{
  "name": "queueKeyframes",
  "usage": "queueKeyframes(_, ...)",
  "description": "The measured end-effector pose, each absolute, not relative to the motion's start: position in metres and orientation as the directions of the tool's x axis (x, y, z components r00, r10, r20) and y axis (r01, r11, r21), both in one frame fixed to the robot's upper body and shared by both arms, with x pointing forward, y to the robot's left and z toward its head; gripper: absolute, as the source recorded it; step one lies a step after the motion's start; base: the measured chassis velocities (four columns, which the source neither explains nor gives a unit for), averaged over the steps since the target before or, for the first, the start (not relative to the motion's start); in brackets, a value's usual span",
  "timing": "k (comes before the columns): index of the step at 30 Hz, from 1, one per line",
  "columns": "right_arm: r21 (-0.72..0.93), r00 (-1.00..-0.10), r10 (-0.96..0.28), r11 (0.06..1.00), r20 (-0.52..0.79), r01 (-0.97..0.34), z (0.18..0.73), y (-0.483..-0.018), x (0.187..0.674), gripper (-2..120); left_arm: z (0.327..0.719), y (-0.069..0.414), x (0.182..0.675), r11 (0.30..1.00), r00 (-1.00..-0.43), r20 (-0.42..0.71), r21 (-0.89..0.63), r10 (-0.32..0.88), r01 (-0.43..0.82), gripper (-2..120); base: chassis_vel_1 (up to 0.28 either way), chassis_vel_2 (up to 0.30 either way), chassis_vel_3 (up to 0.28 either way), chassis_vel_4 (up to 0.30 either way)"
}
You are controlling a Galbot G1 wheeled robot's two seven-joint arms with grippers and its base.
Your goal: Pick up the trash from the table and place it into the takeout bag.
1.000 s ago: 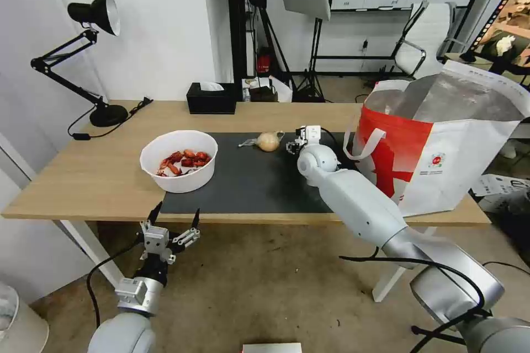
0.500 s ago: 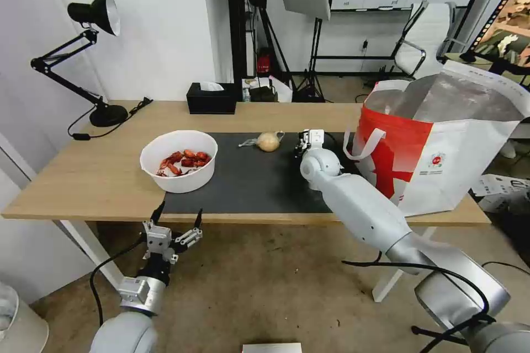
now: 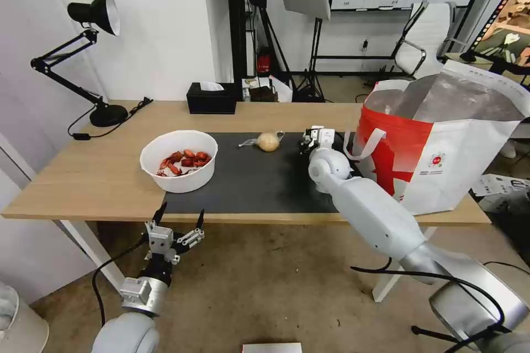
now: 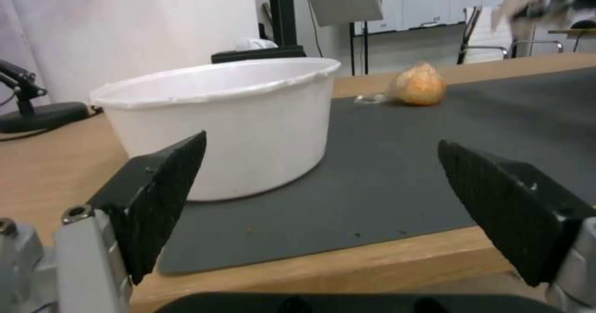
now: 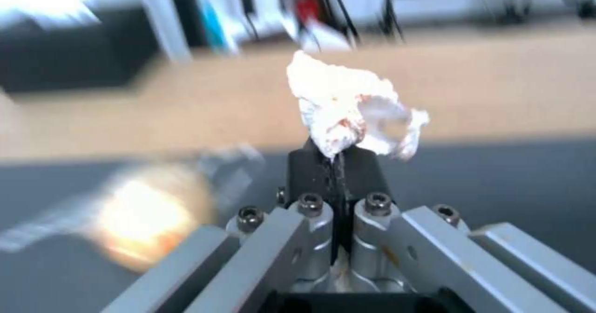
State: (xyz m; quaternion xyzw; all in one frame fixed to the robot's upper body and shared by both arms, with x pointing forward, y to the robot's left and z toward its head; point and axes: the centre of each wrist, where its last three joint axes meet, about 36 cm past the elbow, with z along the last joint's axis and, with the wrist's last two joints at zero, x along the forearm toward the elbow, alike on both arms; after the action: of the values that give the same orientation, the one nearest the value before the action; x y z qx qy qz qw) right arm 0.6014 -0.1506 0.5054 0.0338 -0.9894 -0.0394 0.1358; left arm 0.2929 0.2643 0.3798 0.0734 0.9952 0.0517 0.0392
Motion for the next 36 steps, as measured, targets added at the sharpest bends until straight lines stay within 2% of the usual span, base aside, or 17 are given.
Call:
queueKeyframes(4,0.09,-0.977,-0.114,0.991,0.18,-0.099,0.523,-0.157,0.578,0,0.382,0.266,0.292,0.984,-0.986,-0.074,0.113,0.147,0.139,100,0.0,0.0,0.0,0.0)
queueKeyframes(7,0.042,-0.99,-0.138,0.99,0.013,-0.137,0.55,-0.171,0.537,0,0.384,0.268,0.29,0.984,-0.987,-0.075,0.118,0.144,0.135,100,0.0,0.0,0.0,0.0)
queueKeyframes(10,0.03,-0.99,-0.137,0.99,-0.023,-0.138,0.554,-0.174,0.531,0,0.384,0.269,0.29,0.984,-0.987,-0.075,0.118,0.143,0.134,100,0.0,0.0,0.0,0.0)
queueKeyframes(12,-0.016,-0.982,-0.113,0.994,-0.153,-0.112,0.565,-0.19,0.52,0,0.383,0.268,0.287,0.984,-0.988,-0.068,0.117,0.142,0.133,100,0.0,0.0,0.0,0.0)
queueKeyframes(13,-0.016,-0.982,-0.113,0.994,-0.153,-0.112,0.565,-0.19,0.52,0,0.383,0.268,0.287,0.984,-0.988,-0.068,0.117,0.142,0.133,100,0.0,0.0,0.0,0.0)
queueKeyframes(15,-0.013,-0.962,-0.088,0.996,-0.258,-0.087,0.575,-0.204,0.524,0,0.382,0.264,0.286,0.984,-0.987,-0.065,0.116,0.147,0.139,100,0.0,0.0,0.0,0.0)
queueKeyframes(20,0.002,-0.935,-0.046,0.999,-0.35,-0.05,0.594,-0.222,0.536,0,0.382,0.263,0.286,0.983,-0.986,-0.068,0.115,0.149,0.141,100,0.0,0.0,0.0,0.0)
queueKeyframes(25,-0.011,-0.935,0.022,1.0,-0.354,0.028,0.606,-0.237,0.543,0,0.385,0.262,0.283,0.983,-0.986,-0.071,0.116,0.15,0.142,100,0.0,0.0,0.0,0.0)
queueKeyframes(28,-0.03,-0.945,0.13,0.989,-0.301,0.146,0.612,-0.247,0.542,0,0.384,0.261,0.281,0.983,-0.987,-0.068,0.116,0.148,0.14,100,0.0,0.0,0.0,0.0)
queueKeyframes(29,-0.03,-0.945,0.13,0.989,-0.301,0.146,0.612,-0.247,0.542,0,0.384,0.261,0.281,0.983,-0.987,-0.068,0.116,0.148,0.14,100,0.0,0.0,0.0,0.0)
queueKeyframes(32,-0.013,-0.924,0.282,0.955,-0.259,0.295,0.618,-0.255,0.54,0,0.383,0.26,0.28,0.983,-0.987,-0.067,0.116,0.148,0.14,100,0.0,0.0,0.0,0.0)
queueKeyframes(33,-0.013,-0.924,0.282,0.955,-0.259,0.295,0.618,-0.255,0.54,0,0.383,0.26,0.28,0.983,-0.987,-0.067,0.116,0.148,0.14,100,0.0,0.0,0.0,0.0)
queueKeyframes(36,-0.004,-0.886,0.406,0.909,-0.226,0.417,0.621,-0.261,0.538,0,0.383,0.258,0.28,0.983,-0.986,-0.067,0.114,0.151,0.143,100,0.0,0.0,0.0,0.0)
